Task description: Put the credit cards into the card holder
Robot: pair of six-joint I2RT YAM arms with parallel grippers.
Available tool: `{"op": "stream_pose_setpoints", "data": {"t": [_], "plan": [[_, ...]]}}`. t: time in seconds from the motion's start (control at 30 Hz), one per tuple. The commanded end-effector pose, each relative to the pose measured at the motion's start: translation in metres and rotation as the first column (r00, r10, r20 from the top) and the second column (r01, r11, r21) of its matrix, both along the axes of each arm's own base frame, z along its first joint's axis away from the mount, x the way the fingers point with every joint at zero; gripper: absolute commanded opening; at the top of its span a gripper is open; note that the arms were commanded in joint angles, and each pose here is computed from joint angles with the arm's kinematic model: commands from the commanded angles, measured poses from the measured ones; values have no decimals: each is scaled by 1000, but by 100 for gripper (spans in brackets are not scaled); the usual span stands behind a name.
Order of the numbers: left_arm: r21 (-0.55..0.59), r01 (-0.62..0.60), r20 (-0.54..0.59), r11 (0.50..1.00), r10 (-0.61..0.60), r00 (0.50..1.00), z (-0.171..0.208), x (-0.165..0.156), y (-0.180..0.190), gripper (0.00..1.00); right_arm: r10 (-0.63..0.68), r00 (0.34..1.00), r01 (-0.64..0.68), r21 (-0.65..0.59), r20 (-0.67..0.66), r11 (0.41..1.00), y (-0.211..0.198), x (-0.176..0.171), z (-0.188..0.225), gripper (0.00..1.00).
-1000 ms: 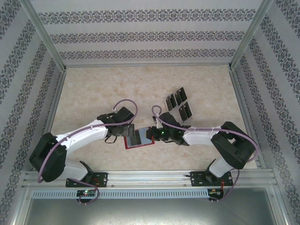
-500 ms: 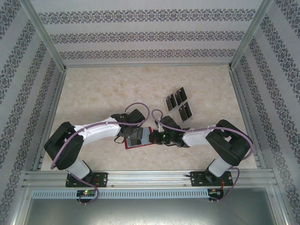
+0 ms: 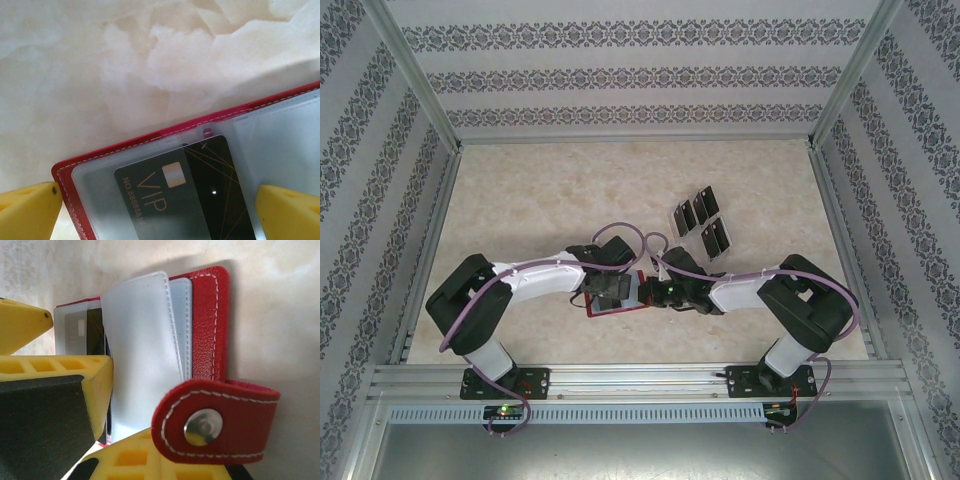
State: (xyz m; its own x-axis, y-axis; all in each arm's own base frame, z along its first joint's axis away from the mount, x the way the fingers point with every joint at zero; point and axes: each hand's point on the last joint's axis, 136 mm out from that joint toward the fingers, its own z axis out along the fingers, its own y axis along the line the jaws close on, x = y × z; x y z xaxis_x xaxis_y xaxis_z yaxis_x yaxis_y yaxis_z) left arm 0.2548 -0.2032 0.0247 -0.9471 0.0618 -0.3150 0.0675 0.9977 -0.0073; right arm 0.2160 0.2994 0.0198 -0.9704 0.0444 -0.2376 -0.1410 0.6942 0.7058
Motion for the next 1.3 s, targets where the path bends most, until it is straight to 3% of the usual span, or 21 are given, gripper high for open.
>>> {"op": "stream_pose_setpoints", "data": {"t": [0.0,0.77,1.27], "plan": [[17,-2,-7,1000,3,1000,-6,-8,3,100,-39,999,38,-56,-34,998,-12,0,-17,0],[74,-35,-7,997,36,999,-7,-33,45,100,-78,995,72,-94,-60,993,-19,1,-25,0],[-4,-37,38,999,37,999,16,-30,39,100,-56,997,52,-66,-55,996,-10,5,-11,0]]}}
